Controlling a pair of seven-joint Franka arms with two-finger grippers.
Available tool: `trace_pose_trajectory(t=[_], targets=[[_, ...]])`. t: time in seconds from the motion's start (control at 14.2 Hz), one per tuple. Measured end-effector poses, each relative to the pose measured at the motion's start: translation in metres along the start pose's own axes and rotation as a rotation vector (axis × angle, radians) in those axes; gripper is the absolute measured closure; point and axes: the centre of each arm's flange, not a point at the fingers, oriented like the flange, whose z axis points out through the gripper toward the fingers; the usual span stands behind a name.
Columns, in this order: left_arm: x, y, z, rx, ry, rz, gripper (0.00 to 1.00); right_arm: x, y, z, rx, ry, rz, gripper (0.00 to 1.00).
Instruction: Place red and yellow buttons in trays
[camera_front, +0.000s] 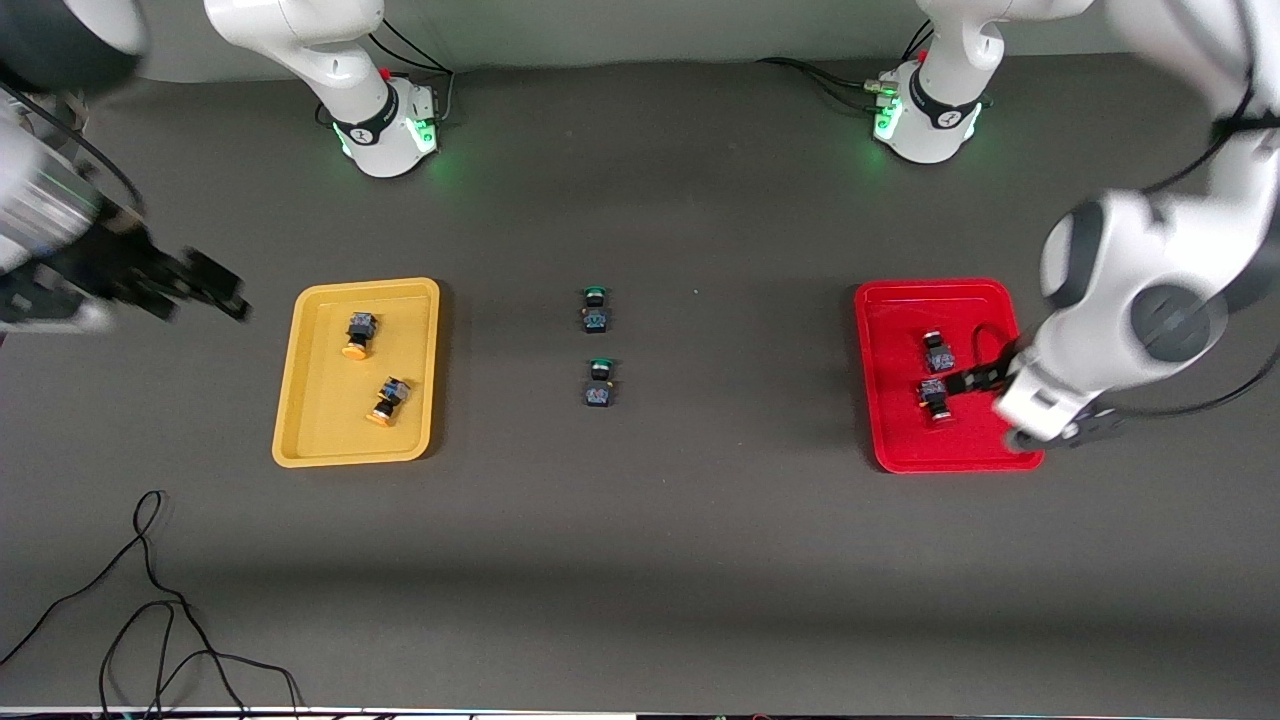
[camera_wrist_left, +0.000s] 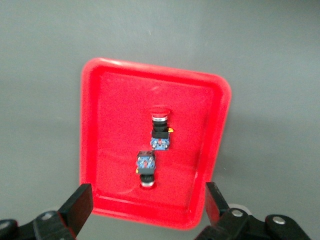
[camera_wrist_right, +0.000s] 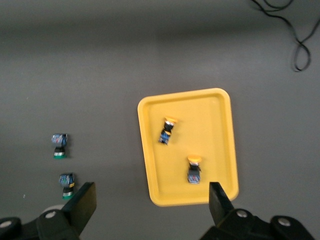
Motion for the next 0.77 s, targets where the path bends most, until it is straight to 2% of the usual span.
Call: trace_pose_trajectory(t=[0.14, 0.28, 0.56, 0.77], targets=[[-0.026, -0.010, -0.059, -0.013, 0.059, -0.001, 0.00, -0.005, 0.007, -0.021, 0.001, -0.004, -0.001, 0.00], [-0.045, -0.022, -0.092, -0.015, 0.087, 0.034, 0.00, -0.006, 0.010, -0.019, -0.001, -0.022, 0.002, 0.00], [-0.044, -0.074, -0.121, -0.009, 0.084, 0.078, 0.01, -0.006, 0.011, -0.002, -0.005, -0.053, -0.001, 0.00], [-0.044, -0.077, -0.125, -0.005, 0.079, 0.086, 0.00, -0.004, 0.009, 0.005, -0.003, -0.040, -0.012, 0.00]])
